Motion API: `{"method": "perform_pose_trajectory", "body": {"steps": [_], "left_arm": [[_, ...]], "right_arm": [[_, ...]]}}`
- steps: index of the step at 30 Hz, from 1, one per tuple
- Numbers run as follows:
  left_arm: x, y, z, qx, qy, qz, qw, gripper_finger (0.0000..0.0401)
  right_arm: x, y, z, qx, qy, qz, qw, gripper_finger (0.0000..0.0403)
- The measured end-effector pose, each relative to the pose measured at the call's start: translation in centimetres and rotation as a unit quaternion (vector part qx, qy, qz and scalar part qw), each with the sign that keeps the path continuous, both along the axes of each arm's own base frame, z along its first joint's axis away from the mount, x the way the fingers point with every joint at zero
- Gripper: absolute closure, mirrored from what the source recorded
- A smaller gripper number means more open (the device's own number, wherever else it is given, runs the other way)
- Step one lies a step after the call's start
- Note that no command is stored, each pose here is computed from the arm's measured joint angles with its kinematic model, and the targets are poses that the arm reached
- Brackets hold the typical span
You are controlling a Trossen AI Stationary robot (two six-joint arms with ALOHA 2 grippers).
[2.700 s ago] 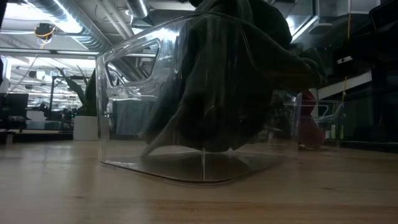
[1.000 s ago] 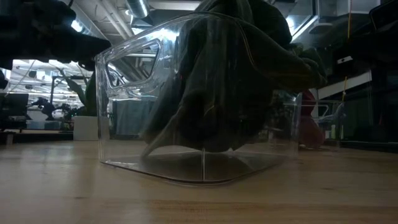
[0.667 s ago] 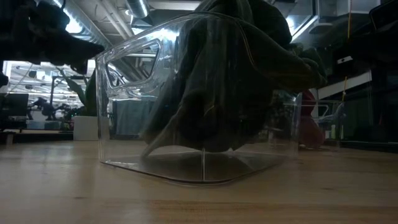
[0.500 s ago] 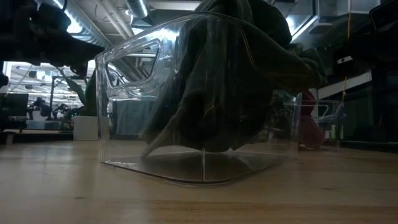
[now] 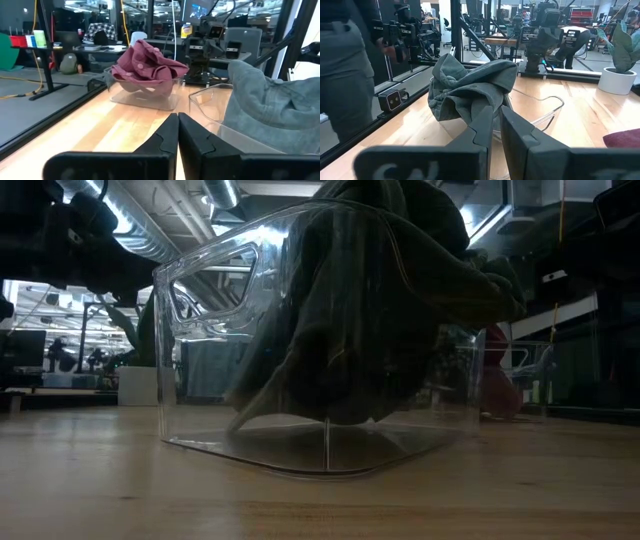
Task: Pick & Place hat
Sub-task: Return to Home Position
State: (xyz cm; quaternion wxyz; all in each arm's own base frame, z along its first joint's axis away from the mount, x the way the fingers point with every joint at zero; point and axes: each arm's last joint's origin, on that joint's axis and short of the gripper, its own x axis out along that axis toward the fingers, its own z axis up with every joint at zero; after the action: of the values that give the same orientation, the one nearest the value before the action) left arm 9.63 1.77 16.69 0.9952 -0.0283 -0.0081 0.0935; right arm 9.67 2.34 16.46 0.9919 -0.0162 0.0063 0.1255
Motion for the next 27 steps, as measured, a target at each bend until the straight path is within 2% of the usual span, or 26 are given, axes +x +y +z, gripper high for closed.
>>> {"method": "perform_pose_trajectory", "body": {"steps": [27], "left_arm": [[0.00, -0.01, 0.03, 0.000, -0.001, -0.001, 1.000, 0.0397]], "right_arm": [[0.00, 0.00, 0.00, -0.001, 0.000, 0.000, 1.000, 0.0366]]}}
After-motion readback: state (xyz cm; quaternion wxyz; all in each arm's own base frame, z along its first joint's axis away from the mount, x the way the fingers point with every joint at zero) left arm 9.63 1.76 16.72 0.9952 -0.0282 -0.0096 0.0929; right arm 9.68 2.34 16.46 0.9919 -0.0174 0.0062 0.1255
